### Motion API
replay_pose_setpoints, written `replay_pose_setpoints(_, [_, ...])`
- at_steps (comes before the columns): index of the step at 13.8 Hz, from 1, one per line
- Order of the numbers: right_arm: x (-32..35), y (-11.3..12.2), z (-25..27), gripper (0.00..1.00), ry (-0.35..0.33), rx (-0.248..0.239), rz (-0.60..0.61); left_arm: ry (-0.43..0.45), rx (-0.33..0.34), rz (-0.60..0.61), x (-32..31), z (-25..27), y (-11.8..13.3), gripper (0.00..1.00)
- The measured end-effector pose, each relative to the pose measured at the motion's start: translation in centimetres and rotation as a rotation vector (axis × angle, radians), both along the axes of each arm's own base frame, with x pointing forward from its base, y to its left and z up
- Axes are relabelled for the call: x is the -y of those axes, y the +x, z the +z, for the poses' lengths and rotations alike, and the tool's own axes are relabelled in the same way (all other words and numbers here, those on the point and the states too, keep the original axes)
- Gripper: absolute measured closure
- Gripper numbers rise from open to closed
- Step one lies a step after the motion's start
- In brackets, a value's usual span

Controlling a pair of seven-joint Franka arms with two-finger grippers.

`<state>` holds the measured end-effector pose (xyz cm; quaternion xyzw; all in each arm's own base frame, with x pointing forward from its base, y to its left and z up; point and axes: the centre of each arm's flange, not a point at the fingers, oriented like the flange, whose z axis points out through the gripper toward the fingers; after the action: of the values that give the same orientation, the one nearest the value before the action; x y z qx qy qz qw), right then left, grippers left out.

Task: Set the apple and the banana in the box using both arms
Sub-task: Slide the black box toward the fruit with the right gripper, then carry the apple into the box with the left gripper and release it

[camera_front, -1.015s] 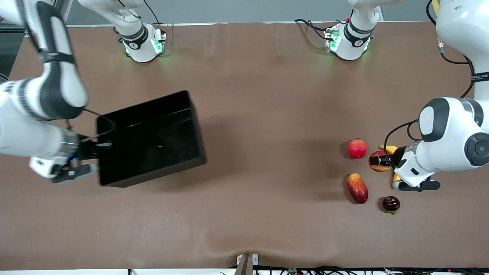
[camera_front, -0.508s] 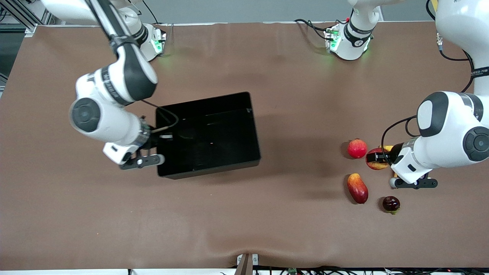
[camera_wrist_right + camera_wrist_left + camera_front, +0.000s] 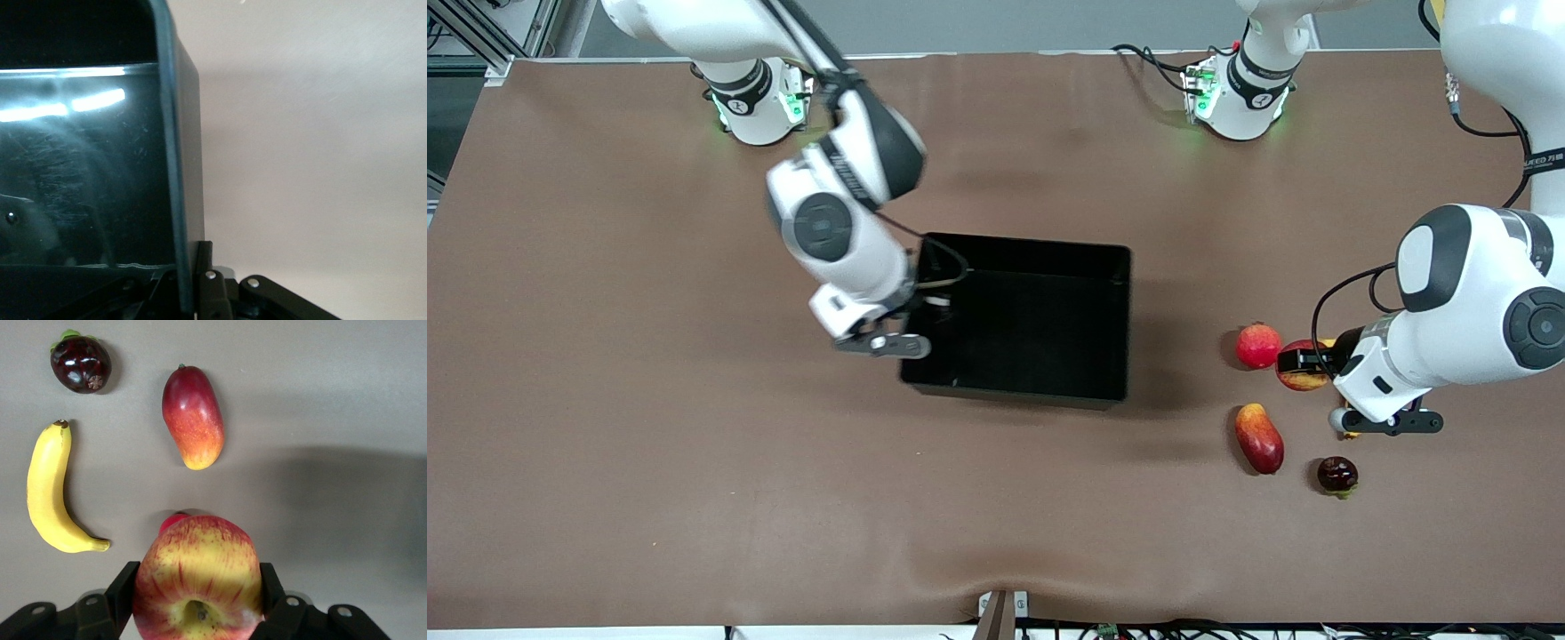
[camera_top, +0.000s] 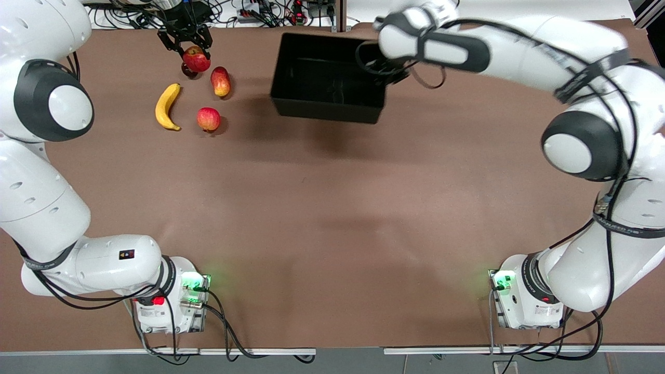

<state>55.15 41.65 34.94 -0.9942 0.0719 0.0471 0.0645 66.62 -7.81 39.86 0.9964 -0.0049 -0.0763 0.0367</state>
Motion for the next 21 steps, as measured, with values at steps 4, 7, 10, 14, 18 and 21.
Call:
replay_pose_setpoints(4, [-3.0, -1.4, -6.0, 0.97, -0.029, -0.037, -0.023, 0.001, 0.013, -0.001, 1.7, 0.8, 0.0, 0.24])
replay_pose_setpoints(7, [-6.0, -2.5, -8.4, 0.97, -0.024, -0.029, -0.043, 0.004, 0.015, 0.022, 2.0, 1.9, 0.1, 0.24])
replay_pose_setpoints(10, [-8.8, -4.2, -10.3, 0.97, -0.011, -0.010, -0.046, 0.019, -0.003, 0.069, 5.1, 1.9, -0.6, 0.24])
replay_pose_setpoints(14, [-9.9, -4.8, -12.0, 0.96, 0.003, 0.011, -0.050, 0.045, -0.023, 0.119, 11.4, 1.6, -2.3, 0.24])
replay_pose_setpoints(18, [-10.2, -4.6, -11.7, 0.78, 0.016, 0.024, -0.050, 0.074, -0.070, 0.146, 13.6, -0.8, -3.9, 0.24])
replay_pose_setpoints(21, [-10.4, -4.6, -11.5, 0.46, 0.018, 0.029, -0.047, 0.092, -0.091, 0.163, 15.7, -4.1, -5.5, 0.24])
